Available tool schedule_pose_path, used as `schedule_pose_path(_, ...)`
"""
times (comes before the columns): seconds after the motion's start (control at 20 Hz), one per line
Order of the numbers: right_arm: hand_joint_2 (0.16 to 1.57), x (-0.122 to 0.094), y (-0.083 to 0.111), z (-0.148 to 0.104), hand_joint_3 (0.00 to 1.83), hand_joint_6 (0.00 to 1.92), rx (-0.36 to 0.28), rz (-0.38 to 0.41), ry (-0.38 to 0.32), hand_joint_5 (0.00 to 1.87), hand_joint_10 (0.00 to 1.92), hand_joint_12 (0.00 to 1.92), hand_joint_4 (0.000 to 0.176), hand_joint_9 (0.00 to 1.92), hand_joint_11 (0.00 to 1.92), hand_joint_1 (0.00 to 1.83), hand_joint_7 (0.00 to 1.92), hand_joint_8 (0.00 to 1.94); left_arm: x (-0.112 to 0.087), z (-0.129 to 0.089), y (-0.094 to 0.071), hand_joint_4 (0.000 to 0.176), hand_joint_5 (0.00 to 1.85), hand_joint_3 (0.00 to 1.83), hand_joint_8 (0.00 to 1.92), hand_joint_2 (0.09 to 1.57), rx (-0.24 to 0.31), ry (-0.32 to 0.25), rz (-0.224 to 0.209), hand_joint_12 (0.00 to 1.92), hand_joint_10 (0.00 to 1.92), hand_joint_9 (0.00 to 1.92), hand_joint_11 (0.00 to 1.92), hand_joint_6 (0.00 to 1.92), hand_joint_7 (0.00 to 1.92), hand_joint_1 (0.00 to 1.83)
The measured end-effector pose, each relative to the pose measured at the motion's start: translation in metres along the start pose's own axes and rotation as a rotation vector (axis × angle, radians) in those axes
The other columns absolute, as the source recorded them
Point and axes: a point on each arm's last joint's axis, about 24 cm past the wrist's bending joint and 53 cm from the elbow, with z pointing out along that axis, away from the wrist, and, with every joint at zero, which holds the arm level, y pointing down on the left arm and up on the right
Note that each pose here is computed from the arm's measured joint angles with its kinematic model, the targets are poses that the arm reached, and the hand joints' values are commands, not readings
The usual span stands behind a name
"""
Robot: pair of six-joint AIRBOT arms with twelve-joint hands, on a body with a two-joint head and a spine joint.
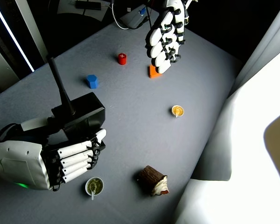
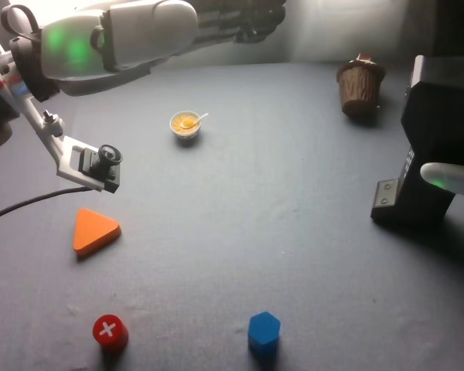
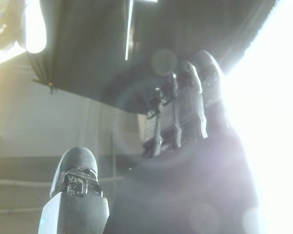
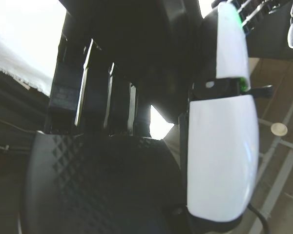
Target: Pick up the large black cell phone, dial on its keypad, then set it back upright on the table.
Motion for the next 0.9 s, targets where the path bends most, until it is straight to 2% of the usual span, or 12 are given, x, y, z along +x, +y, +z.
schedule_pose_path(0.15, 1.15, -0.0029, -0.0022, -0.0006, 0.00, 0.91, -0.005, 0.012, -0.025, 0.88, 1.29, 1.20, 0.000, 0.94, 1.07, 1.37, 0.83, 1.22, 0.0044, 0.0008, -0.0006, 0.007, 0.17, 0.00, 0.00, 1.16, 0.003, 0.012, -0.002, 0.39, 0.01, 0.20, 0.00, 0.01, 0.22, 0.00)
schedule_pose_path(0.2, 1.14, -0.0040, -0.0026, -0.0025, 0.00, 0.92, -0.005, 0.011, -0.028, 0.88, 1.22, 1.14, 0.000, 0.97, 1.06, 1.37, 0.84, 1.23, 0.0047, 0.0010, -0.0005, 0.012, 0.15, 0.00, 0.00, 1.16, 0.003, 0.012, -0.003, 0.37, 0.00, 0.18, 0.00, 0.00, 0.21, 0.00)
schedule_pose_path(0.25, 1.15, -0.0036, -0.0015, -0.0027, 0.00, 0.94, -0.010, 0.011, -0.028, 0.87, 1.25, 1.14, 0.000, 0.95, 1.06, 1.37, 0.83, 1.24, 0.0049, 0.0010, -0.0004, 0.012, 0.17, 0.00, 0.01, 1.16, 0.003, 0.013, -0.003, 0.43, 0.01, 0.20, 0.00, 0.01, 0.23, 0.00)
schedule_pose_path(0.4, 1.17, -0.0056, -0.0017, -0.0067, 0.00, 0.97, -0.013, 0.013, -0.038, 0.87, 1.29, 1.16, 0.000, 0.91, 1.02, 1.36, 0.74, 1.34, 0.0066, 0.0014, -0.0007, 0.011, 0.15, 0.00, 0.00, 1.16, 0.005, 0.018, -0.004, 0.43, 0.00, 0.19, 0.00, 0.00, 0.23, 0.00)
schedule_pose_path(0.55, 1.16, -0.0072, -0.0024, -0.0074, 0.00, 0.97, -0.010, 0.014, -0.044, 0.89, 1.24, 1.11, 0.000, 0.94, 1.01, 1.36, 0.73, 1.33, 0.0060, 0.0009, -0.0011, 0.011, 0.16, 0.00, 0.00, 1.16, 0.005, 0.016, -0.003, 0.45, 0.00, 0.21, 0.00, 0.00, 0.24, 0.00)
schedule_pose_path(0.65, 1.16, -0.0072, -0.0023, -0.0074, 0.00, 0.95, -0.011, 0.014, -0.044, 0.89, 1.27, 1.12, 0.000, 0.92, 1.00, 1.36, 0.75, 1.33, 0.0046, -0.0007, -0.0023, 0.015, 0.13, 0.00, 0.01, 1.16, 0.004, 0.013, -0.001, 0.37, 0.01, 0.18, 0.00, 0.01, 0.22, 0.00)
schedule_pose_path(0.9, 1.18, -0.0067, -0.0023, -0.0073, 0.00, 1.05, -0.011, 0.013, -0.042, 0.84, 1.30, 1.14, 0.000, 0.90, 0.92, 1.36, 0.72, 1.35, 0.0037, -0.0018, -0.0032, 0.013, 0.15, 0.00, 0.00, 1.16, 0.004, 0.011, 0.002, 0.40, 0.00, 0.19, 0.00, 0.00, 0.21, 0.00)
